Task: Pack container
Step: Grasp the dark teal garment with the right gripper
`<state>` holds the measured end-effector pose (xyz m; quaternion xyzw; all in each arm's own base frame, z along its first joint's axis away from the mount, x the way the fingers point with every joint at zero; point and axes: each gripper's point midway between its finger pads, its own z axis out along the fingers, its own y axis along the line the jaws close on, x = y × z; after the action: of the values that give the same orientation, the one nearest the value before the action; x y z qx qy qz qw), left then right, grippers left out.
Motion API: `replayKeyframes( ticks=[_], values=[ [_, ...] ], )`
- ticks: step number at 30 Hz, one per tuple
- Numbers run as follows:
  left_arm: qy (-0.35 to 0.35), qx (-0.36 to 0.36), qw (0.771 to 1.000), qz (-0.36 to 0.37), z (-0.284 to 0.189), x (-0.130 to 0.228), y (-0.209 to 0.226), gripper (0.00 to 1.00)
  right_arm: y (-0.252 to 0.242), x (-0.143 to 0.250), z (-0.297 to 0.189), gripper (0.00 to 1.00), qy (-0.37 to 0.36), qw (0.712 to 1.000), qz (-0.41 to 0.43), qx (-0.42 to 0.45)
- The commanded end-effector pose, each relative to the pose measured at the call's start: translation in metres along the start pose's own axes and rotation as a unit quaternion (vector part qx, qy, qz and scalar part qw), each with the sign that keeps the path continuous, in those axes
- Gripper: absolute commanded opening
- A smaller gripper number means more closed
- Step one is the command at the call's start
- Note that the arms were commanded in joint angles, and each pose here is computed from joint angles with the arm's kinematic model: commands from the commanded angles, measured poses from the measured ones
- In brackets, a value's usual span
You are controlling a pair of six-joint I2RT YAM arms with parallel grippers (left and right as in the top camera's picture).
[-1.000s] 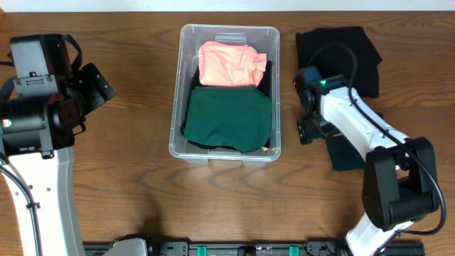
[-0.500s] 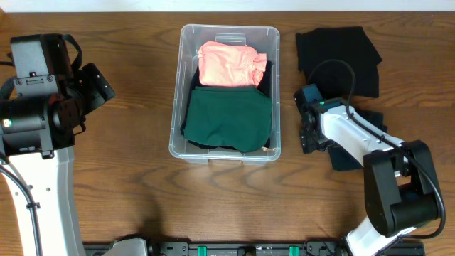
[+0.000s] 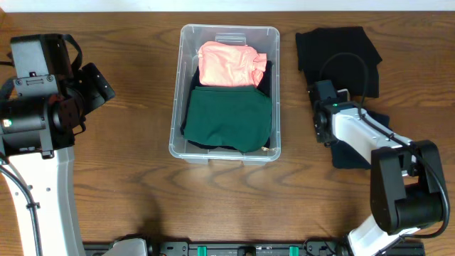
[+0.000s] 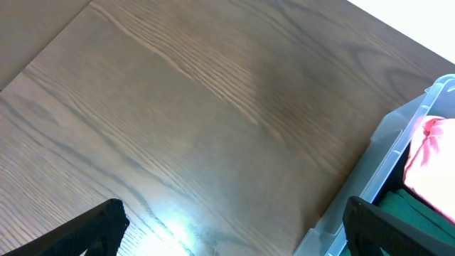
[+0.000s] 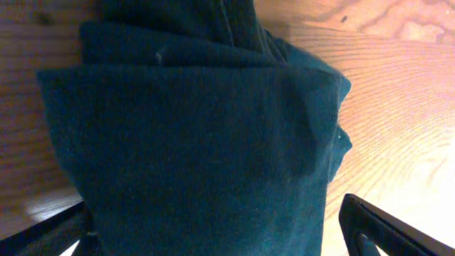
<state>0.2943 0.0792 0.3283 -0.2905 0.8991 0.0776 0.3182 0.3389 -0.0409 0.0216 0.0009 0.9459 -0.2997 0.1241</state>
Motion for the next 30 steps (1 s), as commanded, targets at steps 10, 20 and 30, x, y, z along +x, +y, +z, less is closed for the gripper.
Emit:
replayKeyframes(
  ticks=[10, 20, 30],
  values=[
    [-0.002, -0.007, 1.0, 0.007, 0.001, -0.002, 0.003, 0.98, 0.006, 0.039, 0.024, 0.96, 0.066, 0.997, -0.023, -0.022],
    [-0.002, -0.007, 1.0, 0.007, 0.001, -0.002, 0.003, 0.98, 0.046, 0.042, -0.006, 0.99, 0.036, 0.988, -0.149, -0.027],
    [-0.002, -0.007, 1.0, 0.007, 0.001, -0.002, 0.003, 0.98, 0.034, 0.06, -0.014, 0.99, 0.054, 0.994, -0.086, 0.031]
  ],
)
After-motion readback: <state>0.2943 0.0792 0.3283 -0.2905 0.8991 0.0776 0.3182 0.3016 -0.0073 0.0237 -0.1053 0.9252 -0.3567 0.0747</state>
